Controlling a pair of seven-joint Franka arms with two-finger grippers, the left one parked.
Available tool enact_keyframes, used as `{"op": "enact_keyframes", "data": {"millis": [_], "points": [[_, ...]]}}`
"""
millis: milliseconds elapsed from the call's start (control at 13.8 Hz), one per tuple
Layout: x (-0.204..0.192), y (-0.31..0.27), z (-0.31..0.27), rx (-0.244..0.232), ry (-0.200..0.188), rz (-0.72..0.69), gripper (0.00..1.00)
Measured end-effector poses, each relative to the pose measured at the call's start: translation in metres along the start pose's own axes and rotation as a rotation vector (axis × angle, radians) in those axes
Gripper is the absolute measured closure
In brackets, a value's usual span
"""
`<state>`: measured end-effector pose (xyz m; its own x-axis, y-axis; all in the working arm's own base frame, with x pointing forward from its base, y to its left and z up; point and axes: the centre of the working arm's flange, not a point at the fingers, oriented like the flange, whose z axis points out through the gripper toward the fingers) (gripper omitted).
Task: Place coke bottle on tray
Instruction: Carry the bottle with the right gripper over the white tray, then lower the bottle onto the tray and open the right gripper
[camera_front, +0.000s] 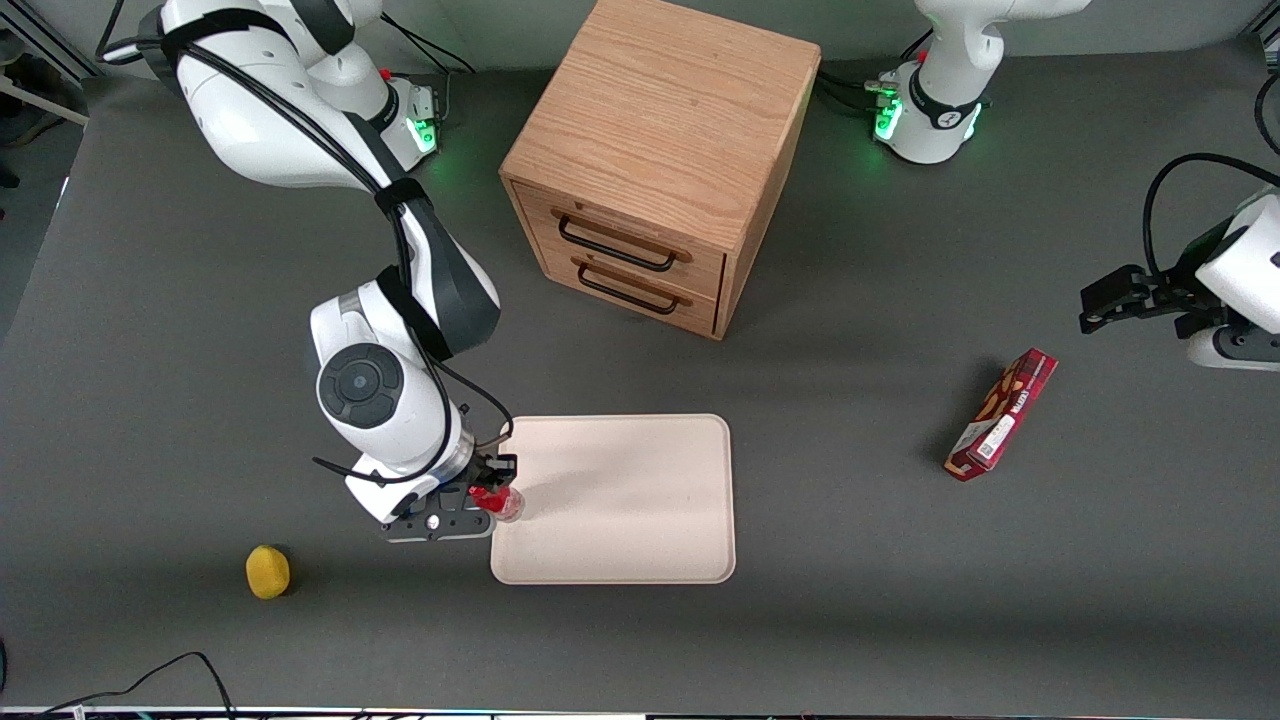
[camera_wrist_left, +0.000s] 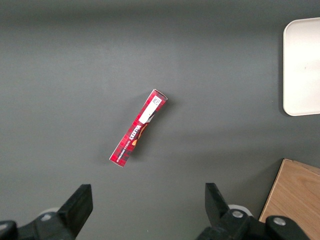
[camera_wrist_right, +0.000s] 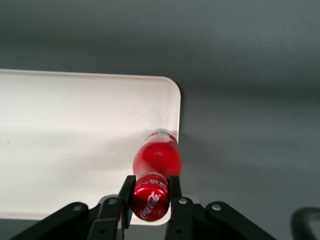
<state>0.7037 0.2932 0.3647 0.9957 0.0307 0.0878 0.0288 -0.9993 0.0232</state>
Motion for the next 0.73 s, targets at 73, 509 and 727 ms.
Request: {"op": "enact_keyframes", "data": {"millis": [73, 509, 727], "points": [[0.003, 0.000, 0.002, 0.001, 0.004, 0.003, 0.69], [0.006, -0.012, 0.022, 0.005, 0.001, -0.008, 0.69], [0.008, -0.013, 0.028, 0.010, 0.010, -0.008, 0.69]]}}
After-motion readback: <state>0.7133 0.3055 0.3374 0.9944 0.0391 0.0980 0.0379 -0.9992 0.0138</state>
